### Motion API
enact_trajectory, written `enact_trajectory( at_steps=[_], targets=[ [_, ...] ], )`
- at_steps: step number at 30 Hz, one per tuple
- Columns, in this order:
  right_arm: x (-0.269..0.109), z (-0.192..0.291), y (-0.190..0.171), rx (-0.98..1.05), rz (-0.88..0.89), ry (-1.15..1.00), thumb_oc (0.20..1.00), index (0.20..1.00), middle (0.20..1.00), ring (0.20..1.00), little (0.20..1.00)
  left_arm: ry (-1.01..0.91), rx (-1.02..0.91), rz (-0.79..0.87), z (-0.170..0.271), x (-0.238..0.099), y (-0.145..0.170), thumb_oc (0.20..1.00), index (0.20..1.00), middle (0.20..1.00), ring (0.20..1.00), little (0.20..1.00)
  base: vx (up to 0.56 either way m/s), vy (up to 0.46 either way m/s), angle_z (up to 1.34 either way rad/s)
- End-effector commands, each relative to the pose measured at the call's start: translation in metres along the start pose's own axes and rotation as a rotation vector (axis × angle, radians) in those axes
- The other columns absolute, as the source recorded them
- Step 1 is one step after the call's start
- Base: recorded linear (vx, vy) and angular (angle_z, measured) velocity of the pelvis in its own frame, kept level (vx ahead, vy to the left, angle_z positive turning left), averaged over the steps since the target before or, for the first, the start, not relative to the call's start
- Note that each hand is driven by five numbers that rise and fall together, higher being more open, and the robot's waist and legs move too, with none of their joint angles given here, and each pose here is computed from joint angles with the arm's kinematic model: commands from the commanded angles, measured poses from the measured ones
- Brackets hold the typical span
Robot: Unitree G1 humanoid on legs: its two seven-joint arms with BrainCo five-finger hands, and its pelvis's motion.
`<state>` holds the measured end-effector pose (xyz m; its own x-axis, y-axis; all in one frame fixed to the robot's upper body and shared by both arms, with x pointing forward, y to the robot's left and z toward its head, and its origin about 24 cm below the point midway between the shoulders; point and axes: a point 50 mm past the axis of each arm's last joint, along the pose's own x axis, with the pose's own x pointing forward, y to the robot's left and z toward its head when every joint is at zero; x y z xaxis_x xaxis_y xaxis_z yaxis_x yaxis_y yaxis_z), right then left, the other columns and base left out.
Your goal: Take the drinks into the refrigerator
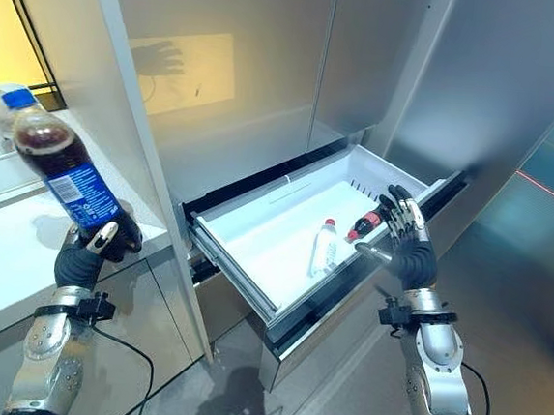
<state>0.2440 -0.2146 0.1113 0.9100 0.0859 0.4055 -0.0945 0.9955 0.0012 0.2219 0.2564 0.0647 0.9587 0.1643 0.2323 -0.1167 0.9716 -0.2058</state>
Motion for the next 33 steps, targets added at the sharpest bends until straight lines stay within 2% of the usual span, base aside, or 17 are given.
enact_trajectory(
  at_steps=[1, 5, 6, 8, 9, 11, 12, 15, 19, 22, 23, 27, 33],
  targets=[
    [0.015, 0.032, -0.008, -0.064, -0.003, -0.171, 1.0, 1.0, 1.0, 1.0, 1.0, -0.336, -0.035, -0.209, 0.065, 0.02, -0.024, 0.2, 0.2, 0.2, 0.2, 0.2, -0.05, -0.021, 0.03],
    [0.018, 0.033, -0.011, -0.058, 0.032, -0.16, 1.0, 1.0, 1.0, 1.0, 1.0, -0.333, -0.025, -0.325, 0.07, 0.014, -0.034, 0.2, 0.2, 0.2, 0.2, 0.2, -0.04, -0.021, 0.05],
    [0.02, 0.027, -0.008, 0.027, 0.077, -0.129, 1.0, 1.0, 1.0, 1.0, 1.0, -0.321, -0.028, -0.385, 0.07, 0.012, -0.04, 0.2, 0.2, 0.2, 0.2, 0.2, -0.04, -0.021, 0.03],
    [0.022, 0.025, -0.006, 0.052, 0.112, -0.116, 1.0, 1.0, 1.0, 1.0, 1.0, -0.316, -0.029, -0.42, 0.071, 0.011, -0.044, 0.2, 0.2, 0.2, 0.2, 0.2, -0.04, -0.02, 0.05],
    [0.025, 0.019, 0.003, 0.167, 0.207, -0.071, 1.0, 1.0, 1.0, 1.0, 1.0, -0.278, -0.025, -0.516, 0.068, 0.009, -0.053, 0.2, 0.2, 0.2, 0.2, 0.2, 0.0, -0.011, 0.11],
    [0.026, 0.018, 0.002, 0.174, 0.221, -0.053, 1.0, 1.0, 1.0, 1.0, 1.0, -0.269, -0.01, -0.544, 0.069, 0.008, -0.055, 0.2, 0.2, 0.2, 0.2, 0.2, 0.0, -0.011, 0.12],
    [0.033, 0.018, 0.01, 0.208, 0.34, -0.008, 1.0, 1.0, 1.0, 1.0, 1.0, -0.23, -0.011, -0.649, 0.067, 0.005, -0.065, 0.2, 0.2, 0.2, 0.2, 0.2, -0.02, -0.01, 0.07],
    [0.042, 0.019, 0.016, 0.219, 0.44, 0.032, 1.0, 1.0, 1.0, 1.0, 1.0, -0.2, -0.012, -0.739, 0.066, 0.003, -0.074, 0.2, 0.2, 0.2, 0.2, 0.2, -0.01, -0.006, 0.01],
    [0.067, 0.025, 0.058, 0.309, 0.749, 0.104, 1.0, 1.0, 1.0, 1.0, 1.0, -0.114, -0.039, -0.987, 0.062, -0.003, -0.102, 0.2, 0.2, 0.2, 0.2, 0.2, -0.03, -0.004, -0.02],
    [0.074, 0.029, 0.075, 0.342, 0.829, 0.103, 1.0, 1.0, 1.0, 1.0, 1.0, -0.081, -0.028, -1.037, 0.059, -0.002, -0.105, 0.2, 0.2, 0.2, 0.2, 0.2, -0.01, 0.0, -0.01],
    [0.081, 0.036, 0.094, 0.36, 0.913, 0.092, 1.0, 1.0, 1.0, 1.0, 1.0, -0.056, 0.003, -1.074, 0.056, 0.0, -0.109, 0.2, 0.2, 0.2, 0.2, 0.2, 0.0, 0.0, 0.0],
    [0.086, 0.038, 0.114, 0.385, 0.964, 0.092, 1.0, 1.0, 1.0, 1.0, 1.0, -0.006, 0.037, -1.116, 0.049, 0.002, -0.112, 0.2, 0.2, 0.2, 0.2, 0.2, 0.0, 0.0, 0.0],
    [0.077, 0.044, 0.147, 0.432, 1.115, 0.096, 1.0, 1.0, 1.0, 1.0, 1.0, 0.04, 0.13, -1.18, 0.04, 0.004, -0.116, 0.2, 0.2, 0.2, 0.2, 0.2, 0.0, 0.003, -0.02]
  ],
)
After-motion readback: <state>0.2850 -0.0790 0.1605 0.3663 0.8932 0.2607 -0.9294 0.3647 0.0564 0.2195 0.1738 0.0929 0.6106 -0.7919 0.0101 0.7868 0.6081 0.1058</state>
